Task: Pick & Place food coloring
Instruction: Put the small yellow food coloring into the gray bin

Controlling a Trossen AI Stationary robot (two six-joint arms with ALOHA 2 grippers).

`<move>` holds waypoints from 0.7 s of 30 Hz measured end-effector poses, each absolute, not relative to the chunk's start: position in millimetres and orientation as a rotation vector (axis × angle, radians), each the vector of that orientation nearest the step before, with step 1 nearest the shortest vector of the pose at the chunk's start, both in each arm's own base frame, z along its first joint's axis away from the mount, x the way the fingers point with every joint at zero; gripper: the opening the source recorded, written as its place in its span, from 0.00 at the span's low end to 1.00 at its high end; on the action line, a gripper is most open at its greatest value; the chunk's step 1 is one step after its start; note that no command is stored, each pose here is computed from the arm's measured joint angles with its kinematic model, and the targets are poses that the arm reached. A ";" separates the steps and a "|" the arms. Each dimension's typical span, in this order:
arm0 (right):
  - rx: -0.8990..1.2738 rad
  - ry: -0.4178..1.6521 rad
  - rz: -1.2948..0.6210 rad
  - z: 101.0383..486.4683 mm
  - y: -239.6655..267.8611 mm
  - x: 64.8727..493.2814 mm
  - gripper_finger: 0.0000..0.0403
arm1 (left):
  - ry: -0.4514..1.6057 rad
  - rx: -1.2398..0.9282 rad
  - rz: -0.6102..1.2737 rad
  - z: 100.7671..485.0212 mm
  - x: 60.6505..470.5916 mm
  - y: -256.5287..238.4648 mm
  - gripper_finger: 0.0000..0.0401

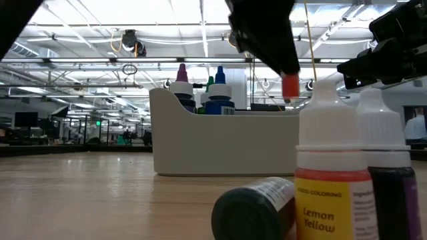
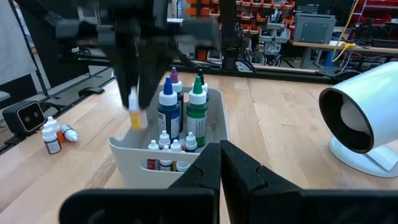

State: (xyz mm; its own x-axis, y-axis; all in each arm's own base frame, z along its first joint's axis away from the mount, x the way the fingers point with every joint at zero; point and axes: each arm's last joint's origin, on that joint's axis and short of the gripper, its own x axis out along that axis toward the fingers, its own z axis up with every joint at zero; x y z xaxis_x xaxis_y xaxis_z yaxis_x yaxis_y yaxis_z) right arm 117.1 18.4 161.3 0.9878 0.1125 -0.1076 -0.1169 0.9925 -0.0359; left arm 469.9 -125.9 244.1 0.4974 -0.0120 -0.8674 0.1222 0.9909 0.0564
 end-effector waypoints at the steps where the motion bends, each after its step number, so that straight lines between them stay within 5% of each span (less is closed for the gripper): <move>1: -0.047 0.106 0.115 161.2 18.4 117.2 0.00 | 1.061 0.115 -0.075 240.7 473.9 -123.6 0.15; 21: -0.106 0.097 0.114 161.8 18.3 117.2 0.00 | 1.100 0.026 -0.104 206.9 494.6 -97.6 0.15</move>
